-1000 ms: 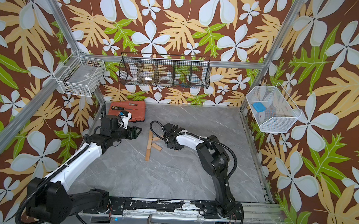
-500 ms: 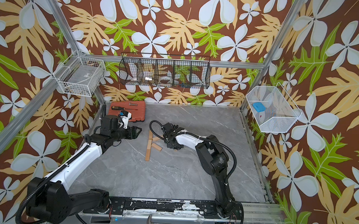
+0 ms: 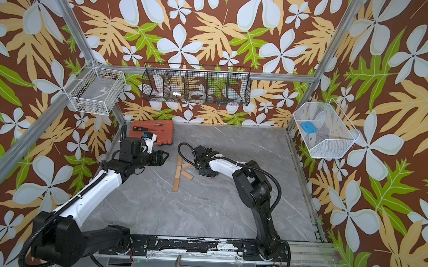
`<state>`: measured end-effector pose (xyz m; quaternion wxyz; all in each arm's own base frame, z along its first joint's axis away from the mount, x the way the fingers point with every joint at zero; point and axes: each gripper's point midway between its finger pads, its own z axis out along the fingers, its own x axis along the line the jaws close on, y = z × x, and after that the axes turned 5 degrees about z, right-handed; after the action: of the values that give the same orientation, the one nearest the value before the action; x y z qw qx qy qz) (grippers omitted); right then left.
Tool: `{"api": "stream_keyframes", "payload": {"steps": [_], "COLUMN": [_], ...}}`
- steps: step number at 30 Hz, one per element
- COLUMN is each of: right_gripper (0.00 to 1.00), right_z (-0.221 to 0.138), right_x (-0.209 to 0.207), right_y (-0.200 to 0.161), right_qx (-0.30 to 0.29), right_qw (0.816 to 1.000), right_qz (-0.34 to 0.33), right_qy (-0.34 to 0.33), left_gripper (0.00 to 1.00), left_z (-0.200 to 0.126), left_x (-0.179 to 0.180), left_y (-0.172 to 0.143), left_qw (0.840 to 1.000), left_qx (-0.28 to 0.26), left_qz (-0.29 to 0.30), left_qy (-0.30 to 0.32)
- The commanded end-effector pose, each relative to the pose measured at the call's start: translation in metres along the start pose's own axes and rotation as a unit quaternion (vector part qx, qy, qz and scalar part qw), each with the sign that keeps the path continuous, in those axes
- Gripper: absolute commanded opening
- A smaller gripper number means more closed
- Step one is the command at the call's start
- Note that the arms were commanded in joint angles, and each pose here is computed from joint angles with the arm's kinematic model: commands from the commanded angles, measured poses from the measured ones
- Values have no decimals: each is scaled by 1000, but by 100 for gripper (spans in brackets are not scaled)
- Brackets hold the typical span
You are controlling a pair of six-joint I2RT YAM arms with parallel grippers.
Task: Assemble the letter k with building blocks
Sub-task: Assemble the building block at the center of the board.
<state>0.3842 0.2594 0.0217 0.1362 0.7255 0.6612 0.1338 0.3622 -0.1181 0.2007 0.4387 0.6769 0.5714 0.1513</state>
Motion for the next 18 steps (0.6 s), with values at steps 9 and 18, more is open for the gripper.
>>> {"api": "stream_keyframes", "payload": {"steps": [9,18], "right_gripper": [31,32], "right_z": [6,7], "right_x": [-4,-5], "right_y": [1,3], "right_qx": [1,0], "right_qw": [1000,1000], "right_qz": [6,7], "right_qy": [-8,-11], "left_gripper": [68,68], "left_z": [0,0], "left_x": [-1,-1], "left_y": [5,5], "left_qw": [1000,1000], "left_qx": [-8,-7], "left_qz": [2,2], "left_qy": [-2,-3]}}
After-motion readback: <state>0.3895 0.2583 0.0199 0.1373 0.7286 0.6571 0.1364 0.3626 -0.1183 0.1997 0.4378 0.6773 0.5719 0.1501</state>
